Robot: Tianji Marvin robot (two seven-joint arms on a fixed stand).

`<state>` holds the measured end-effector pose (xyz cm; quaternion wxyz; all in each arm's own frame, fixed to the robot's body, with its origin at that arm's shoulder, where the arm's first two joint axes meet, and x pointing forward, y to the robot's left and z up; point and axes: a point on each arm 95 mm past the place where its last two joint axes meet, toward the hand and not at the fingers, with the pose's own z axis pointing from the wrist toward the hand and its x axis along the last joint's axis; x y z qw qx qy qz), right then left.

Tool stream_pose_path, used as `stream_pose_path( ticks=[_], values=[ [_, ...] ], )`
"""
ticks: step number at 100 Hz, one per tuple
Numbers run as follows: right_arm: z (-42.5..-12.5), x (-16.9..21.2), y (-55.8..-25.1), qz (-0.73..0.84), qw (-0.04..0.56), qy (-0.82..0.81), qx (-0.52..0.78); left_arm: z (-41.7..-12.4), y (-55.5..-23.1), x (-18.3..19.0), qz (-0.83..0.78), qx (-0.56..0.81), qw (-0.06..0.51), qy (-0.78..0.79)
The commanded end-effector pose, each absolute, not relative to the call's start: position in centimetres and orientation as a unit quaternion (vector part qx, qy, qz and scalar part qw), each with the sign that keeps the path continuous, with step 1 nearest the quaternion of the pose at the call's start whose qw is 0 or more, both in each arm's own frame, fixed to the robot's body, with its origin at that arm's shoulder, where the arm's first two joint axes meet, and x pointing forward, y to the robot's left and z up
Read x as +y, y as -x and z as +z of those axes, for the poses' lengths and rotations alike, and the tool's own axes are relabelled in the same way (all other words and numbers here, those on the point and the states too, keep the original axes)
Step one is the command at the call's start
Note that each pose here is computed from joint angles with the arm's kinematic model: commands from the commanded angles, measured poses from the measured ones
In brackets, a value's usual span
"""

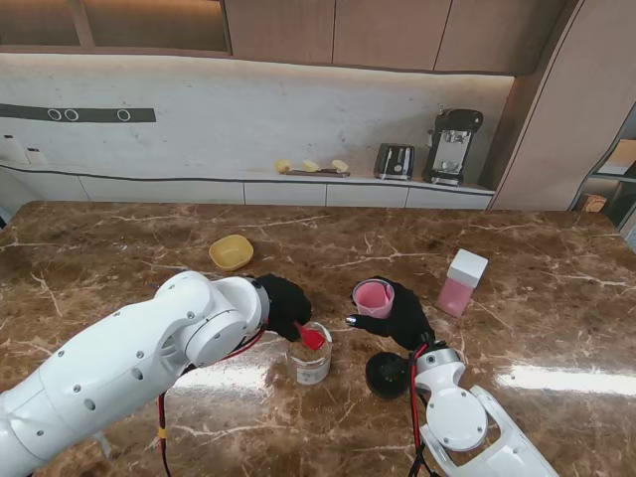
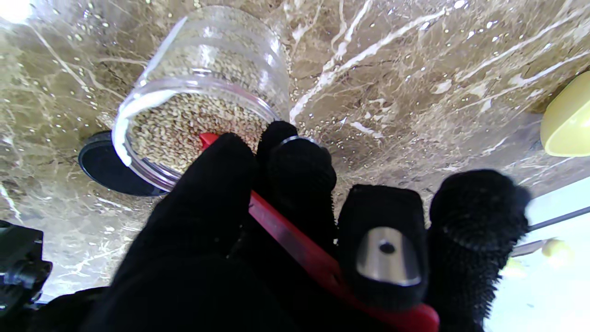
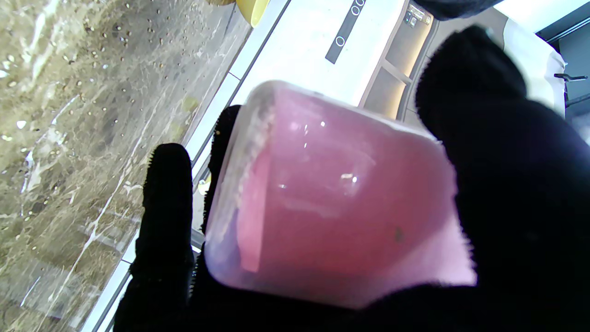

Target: Measure grain into the airtight container

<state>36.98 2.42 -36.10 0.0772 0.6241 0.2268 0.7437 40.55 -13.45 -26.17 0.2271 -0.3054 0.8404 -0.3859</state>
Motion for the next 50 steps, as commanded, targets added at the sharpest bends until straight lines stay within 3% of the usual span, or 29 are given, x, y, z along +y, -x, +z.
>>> stream_pose_path(
  ticks=[1,50],
  values=[
    [-36.51,2.56,-36.71,0.739,0.070,-0.630,0.228,-26.38,-40.67,-13.56,-0.384,0.843,0.223,0.305],
    [-36.57,2.61,-36.72,0.738,0.069,-0.631,0.230,-26.98,-40.49,-13.04,-0.368,0.854,0.219,0.296]
  ],
)
